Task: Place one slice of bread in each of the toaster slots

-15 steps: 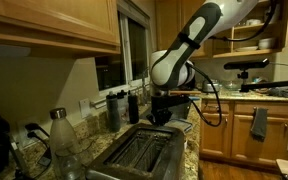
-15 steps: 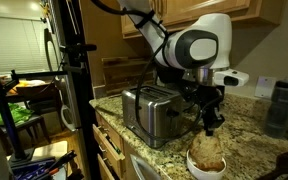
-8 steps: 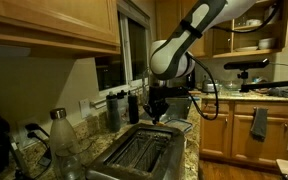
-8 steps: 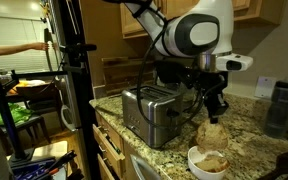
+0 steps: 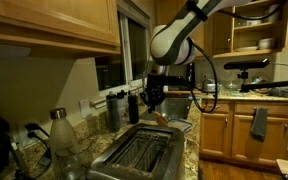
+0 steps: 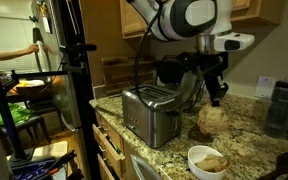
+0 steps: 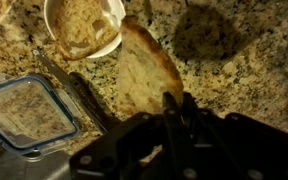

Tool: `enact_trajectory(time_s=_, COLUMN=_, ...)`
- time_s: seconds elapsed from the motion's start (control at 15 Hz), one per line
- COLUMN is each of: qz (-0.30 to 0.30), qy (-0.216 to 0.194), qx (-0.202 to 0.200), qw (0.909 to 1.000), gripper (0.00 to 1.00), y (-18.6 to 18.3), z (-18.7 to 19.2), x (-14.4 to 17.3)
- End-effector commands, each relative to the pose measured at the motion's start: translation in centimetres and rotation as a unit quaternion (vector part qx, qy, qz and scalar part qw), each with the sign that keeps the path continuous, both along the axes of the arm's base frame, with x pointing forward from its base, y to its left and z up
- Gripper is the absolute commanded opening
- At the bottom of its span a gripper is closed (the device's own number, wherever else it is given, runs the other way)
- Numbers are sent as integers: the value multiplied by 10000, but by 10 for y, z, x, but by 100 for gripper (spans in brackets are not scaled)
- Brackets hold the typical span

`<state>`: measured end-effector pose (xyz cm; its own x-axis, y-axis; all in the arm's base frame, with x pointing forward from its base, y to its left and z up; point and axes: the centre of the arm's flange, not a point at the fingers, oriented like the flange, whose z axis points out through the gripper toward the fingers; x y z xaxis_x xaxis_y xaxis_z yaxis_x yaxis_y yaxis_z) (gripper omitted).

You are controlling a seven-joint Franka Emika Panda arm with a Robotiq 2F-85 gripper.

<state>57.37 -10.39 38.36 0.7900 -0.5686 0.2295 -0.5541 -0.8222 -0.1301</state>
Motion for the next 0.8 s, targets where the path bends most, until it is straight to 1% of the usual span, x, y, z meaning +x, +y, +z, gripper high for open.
enact_trajectory(time_s=0.0, qz=-270, qy=-295, qx=277, qw=9988, gripper=9, y=16, z=28, x=-23)
enact_trajectory(time_s=0.4, qz=-438, qy=-652, qx=643, qw=9948, gripper=8, y=33, z=71, x=-36)
enact_trajectory(time_s=0.73, qz=-706, qy=-850, qx=1053, qw=9883, gripper=8, y=52, z=92, x=-46)
